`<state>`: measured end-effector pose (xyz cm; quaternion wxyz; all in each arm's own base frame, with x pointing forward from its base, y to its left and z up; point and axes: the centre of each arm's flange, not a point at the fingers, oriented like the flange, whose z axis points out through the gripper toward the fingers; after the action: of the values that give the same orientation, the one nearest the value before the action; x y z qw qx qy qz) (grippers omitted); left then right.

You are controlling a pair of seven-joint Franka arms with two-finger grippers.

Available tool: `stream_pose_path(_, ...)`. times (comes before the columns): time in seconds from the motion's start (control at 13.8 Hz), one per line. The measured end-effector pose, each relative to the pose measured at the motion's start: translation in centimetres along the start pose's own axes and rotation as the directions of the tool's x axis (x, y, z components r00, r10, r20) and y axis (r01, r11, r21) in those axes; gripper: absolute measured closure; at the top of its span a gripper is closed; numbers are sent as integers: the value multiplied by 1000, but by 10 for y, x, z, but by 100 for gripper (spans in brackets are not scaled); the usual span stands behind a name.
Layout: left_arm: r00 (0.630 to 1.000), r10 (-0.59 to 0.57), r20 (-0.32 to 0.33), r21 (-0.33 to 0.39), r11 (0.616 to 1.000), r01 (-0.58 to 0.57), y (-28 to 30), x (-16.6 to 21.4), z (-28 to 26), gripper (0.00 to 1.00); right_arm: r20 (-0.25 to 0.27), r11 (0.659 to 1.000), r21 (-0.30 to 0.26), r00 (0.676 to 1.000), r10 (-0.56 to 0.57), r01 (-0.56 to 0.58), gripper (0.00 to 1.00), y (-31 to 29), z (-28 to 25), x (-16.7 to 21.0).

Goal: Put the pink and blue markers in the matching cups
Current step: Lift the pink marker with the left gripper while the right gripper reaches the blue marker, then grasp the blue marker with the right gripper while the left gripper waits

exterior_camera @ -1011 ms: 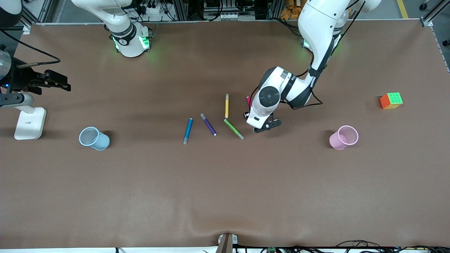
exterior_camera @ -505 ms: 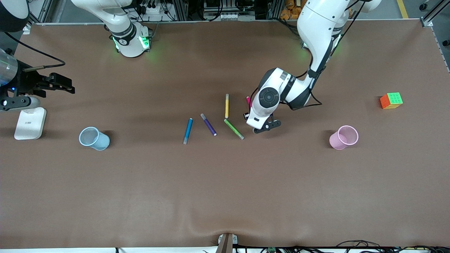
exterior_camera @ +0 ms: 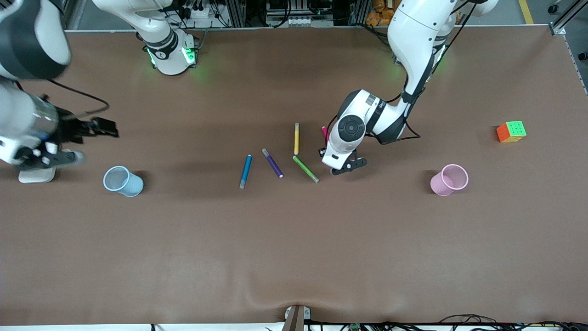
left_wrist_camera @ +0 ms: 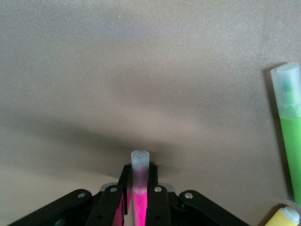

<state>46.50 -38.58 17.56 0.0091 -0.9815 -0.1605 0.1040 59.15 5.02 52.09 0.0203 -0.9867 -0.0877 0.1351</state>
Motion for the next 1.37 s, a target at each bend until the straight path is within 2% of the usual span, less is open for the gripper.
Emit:
stream_pose_path(0.07, 1000, -1, -1, -1, 1000, 1, 0, 1, -1, 84, 9, 1000, -2, 1000, -19, 19, 0, -11, 12, 13)
stream_pose_path(0.29, 1000, -26, -10, -18, 1000, 26, -5, 16, -11, 84, -5, 996, -8, 996, -87, 86, 0, -62, 38, 42)
stream_pose_path(0.51, 998, -68, -6, -25, 997, 67, -20, 41, -43, 84, -26, 997, -8, 996, -82, 82, 0, -110, 58, 58)
stream_pose_path(0.87, 999, -30, -38, -6, 1000, 30, -69, 98, -135, 84, -131, 1000, -10, 991, -23, 22, 0, -157, 107, 85)
stream_pose_path(1.37, 983, 131, -129, -41, 990, -137, -145, 159, -203, 84, -197, 990, 2, 970, 140, -143, 0, -243, 222, 100)
